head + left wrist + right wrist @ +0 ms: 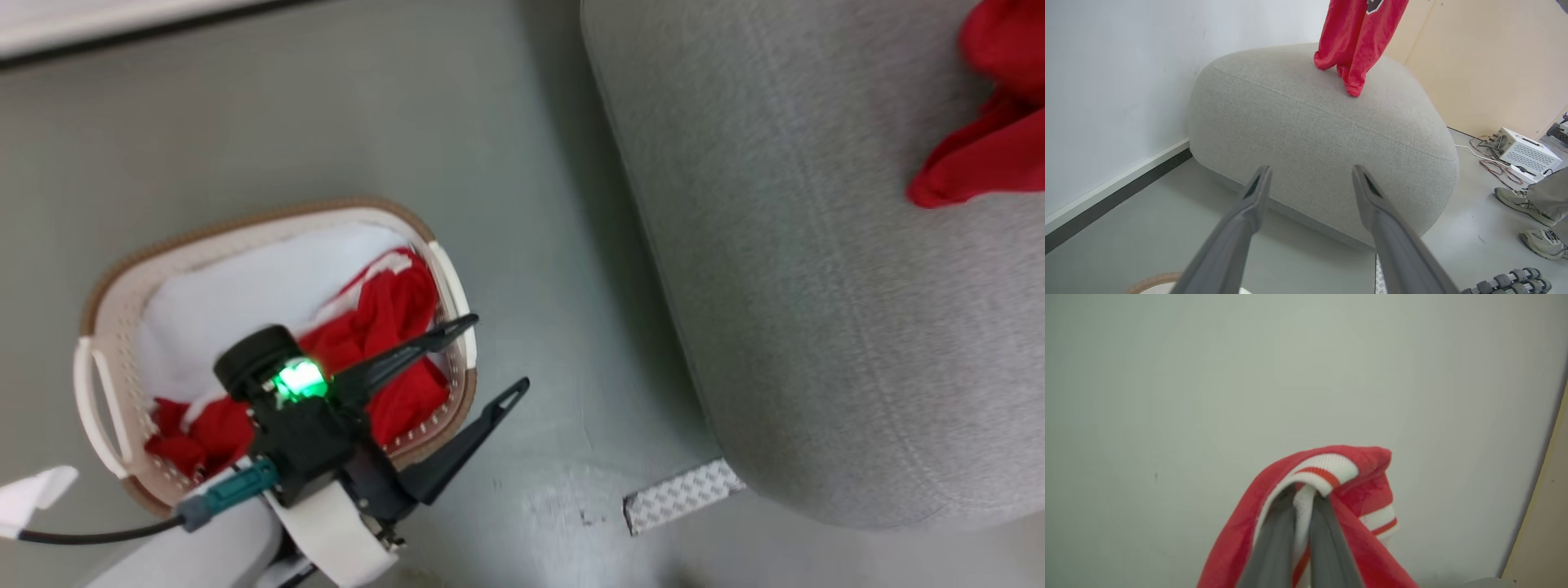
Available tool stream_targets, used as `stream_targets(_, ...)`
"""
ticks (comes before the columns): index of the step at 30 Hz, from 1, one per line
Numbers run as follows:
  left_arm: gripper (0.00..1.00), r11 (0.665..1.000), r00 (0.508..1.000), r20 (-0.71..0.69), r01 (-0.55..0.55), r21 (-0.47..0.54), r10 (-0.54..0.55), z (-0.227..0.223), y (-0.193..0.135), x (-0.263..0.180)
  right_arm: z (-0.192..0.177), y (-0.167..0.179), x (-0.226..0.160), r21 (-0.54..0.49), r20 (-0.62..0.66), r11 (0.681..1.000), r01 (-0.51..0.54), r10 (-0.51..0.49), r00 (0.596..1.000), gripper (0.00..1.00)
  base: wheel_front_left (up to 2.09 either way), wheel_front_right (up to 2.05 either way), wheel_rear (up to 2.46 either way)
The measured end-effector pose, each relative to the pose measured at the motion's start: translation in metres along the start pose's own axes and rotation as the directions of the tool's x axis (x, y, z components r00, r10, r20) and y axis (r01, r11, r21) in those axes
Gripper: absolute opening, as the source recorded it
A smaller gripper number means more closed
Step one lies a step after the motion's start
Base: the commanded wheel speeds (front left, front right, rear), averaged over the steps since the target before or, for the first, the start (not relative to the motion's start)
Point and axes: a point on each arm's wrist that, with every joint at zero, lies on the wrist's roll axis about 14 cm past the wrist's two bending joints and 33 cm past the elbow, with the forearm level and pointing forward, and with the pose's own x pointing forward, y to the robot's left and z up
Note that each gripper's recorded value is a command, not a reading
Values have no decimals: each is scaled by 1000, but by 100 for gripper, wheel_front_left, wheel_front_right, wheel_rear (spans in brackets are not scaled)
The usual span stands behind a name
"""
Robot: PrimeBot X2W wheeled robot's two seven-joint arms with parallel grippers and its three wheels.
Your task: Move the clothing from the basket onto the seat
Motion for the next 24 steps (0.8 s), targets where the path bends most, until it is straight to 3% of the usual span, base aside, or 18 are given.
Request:
stream_targets(5, 100, 999, 1000, -27, -15, -48, 14, -28, 17, -7, -65, 22, 5, -46, -159, 999, -18, 11, 987, 0, 0, 0, 0)
stream_targets(10, 100, 996, 999, -41, -29, -85, 25, -49, 27, -11, -140, 36, -8, -70, -327, 998, -5, -18, 945, 0, 0, 0, 0)
stream_targets(18, 100, 990, 994, -70, -91, -107, 83, -64, 44, -25, -229, 35, -52, -105, -583, 994, 43, -96, 807, 0, 0, 0, 0)
stream_targets(20, 100, 989, 993, -76, -101, -106, 94, -65, 46, -28, -247, 40, -65, -101, -642, 994, 40, -95, 761, 36, 0, 0, 0)
stream_targets(21, 100, 989, 992, -78, -106, -105, 98, -65, 47, -29, -252, 42, -70, -101, -663, 994, 38, -96, 743, 94, 0, 0, 0)
stream_targets(22, 100, 988, 992, -78, -111, -103, 103, -64, 48, -30, -257, 41, -74, -99, -683, 994, 47, -102, 723, 100, 0, 0, 0)
stream_targets(24, 100, 988, 991, -79, -120, -98, 113, -62, 50, -30, -266, 43, -84, -93, -727, 994, 50, -103, 679, 100, 0, 0, 0)
